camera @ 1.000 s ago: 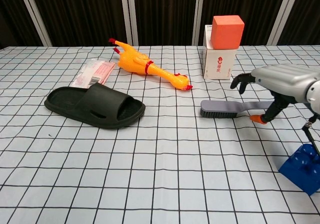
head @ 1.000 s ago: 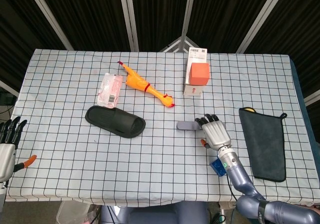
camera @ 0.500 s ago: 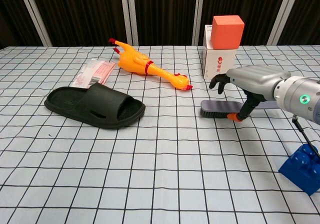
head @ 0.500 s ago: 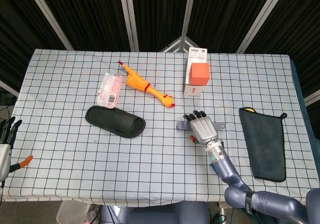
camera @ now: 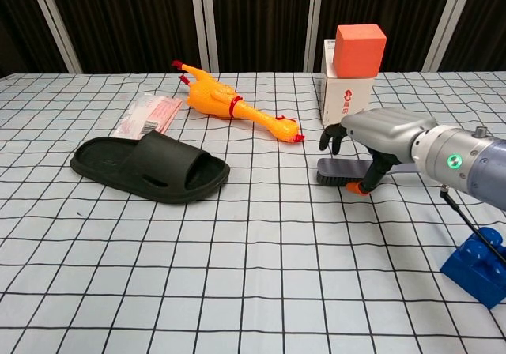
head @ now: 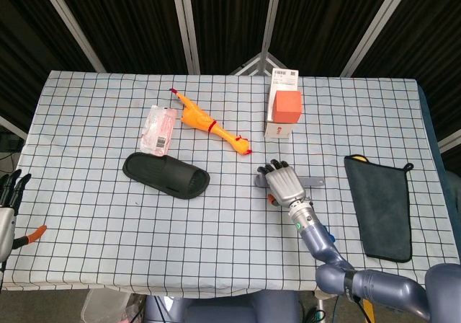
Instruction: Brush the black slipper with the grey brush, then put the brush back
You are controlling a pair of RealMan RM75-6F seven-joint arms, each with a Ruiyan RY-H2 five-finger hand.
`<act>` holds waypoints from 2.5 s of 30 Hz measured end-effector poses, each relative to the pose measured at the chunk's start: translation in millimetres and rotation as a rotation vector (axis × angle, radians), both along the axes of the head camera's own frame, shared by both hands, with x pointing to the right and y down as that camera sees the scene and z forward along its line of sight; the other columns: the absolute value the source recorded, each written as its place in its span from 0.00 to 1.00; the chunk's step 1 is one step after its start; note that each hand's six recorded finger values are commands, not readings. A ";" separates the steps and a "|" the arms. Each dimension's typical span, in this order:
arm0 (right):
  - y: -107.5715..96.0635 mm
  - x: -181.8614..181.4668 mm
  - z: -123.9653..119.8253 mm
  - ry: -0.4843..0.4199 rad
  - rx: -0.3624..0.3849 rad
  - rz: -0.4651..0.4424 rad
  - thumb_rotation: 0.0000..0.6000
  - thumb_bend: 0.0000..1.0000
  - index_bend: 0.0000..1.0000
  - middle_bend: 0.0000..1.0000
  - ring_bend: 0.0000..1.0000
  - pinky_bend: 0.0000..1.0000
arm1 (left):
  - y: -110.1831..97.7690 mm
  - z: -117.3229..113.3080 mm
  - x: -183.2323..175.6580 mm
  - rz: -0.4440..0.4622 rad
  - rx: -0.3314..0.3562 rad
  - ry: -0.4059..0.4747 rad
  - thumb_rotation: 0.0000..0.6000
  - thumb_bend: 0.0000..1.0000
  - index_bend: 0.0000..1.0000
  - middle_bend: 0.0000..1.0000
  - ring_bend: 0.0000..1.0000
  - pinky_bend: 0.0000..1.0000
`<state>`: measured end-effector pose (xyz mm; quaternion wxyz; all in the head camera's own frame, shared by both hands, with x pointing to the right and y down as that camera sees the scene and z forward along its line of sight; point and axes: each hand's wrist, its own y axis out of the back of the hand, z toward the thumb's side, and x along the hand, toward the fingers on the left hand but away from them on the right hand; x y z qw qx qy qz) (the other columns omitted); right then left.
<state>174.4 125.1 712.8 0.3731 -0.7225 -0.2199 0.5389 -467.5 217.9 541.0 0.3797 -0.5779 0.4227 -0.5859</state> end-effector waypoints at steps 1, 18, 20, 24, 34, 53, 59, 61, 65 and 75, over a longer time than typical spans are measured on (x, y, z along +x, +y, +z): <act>-0.2 -0.3 0.2 -0.002 0.003 0.002 1.00 0.35 0.30 0.33 0.19 0.27 | -0.3 0.2 0.0 0.002 -0.001 -0.001 1.00 0.09 0.00 0.00 0.00 0.00; -1.9 1.1 3.9 0.002 0.030 -0.001 1.00 0.35 0.33 0.35 0.20 0.32 | -0.7 3.7 1.1 0.012 -0.015 0.005 1.00 0.10 0.00 0.00 0.00 0.00; -1.9 0.8 5.1 0.004 0.028 -0.003 1.00 0.35 0.33 0.35 0.20 0.32 | -0.6 4.0 0.9 0.011 -0.016 0.005 1.00 0.10 0.00 0.00 0.00 0.00; -1.7 -0.2 7.4 0.008 0.025 -0.006 1.00 0.35 0.33 0.35 0.20 0.33 | -0.7 5.0 0.8 0.012 -0.020 0.005 1.00 0.10 0.00 0.00 0.00 0.00; -0.6 -2.2 11.7 0.014 0.021 -0.011 1.00 0.36 0.38 0.39 0.25 0.42 | -0.1 5.8 0.3 0.013 -0.027 0.004 1.00 0.10 0.00 0.00 0.00 0.00; -4.5 -2.6 12.8 0.026 0.037 -0.013 1.00 0.36 0.43 0.44 0.28 0.45 | 0.8 4.9 0.6 0.018 -0.025 0.002 1.00 0.10 0.00 0.00 0.00 0.00; -3.8 -2.6 13.5 0.031 0.036 -0.015 1.00 0.39 0.48 0.47 0.31 0.45 | 1.1 4.8 0.4 0.019 -0.026 0.003 1.00 0.10 0.00 0.00 0.00 0.00; -3.3 -2.7 13.9 0.034 0.035 -0.017 1.00 0.40 0.50 0.49 0.32 0.48 | 1.3 5.0 0.5 0.019 -0.027 0.004 1.00 0.10 0.00 0.00 0.00 0.00; -3.2 -3.9 12.9 0.032 0.040 -0.018 1.00 0.44 0.59 0.53 0.37 0.52 | 1.5 5.0 0.8 0.022 -0.028 0.005 1.00 0.10 0.00 0.00 0.00 0.00; -3.8 -6.3 7.7 0.015 0.067 -0.026 1.00 0.57 0.76 0.66 0.52 0.67 | 2.3 4.7 1.0 0.022 -0.028 0.005 1.00 0.10 0.00 0.00 0.00 0.00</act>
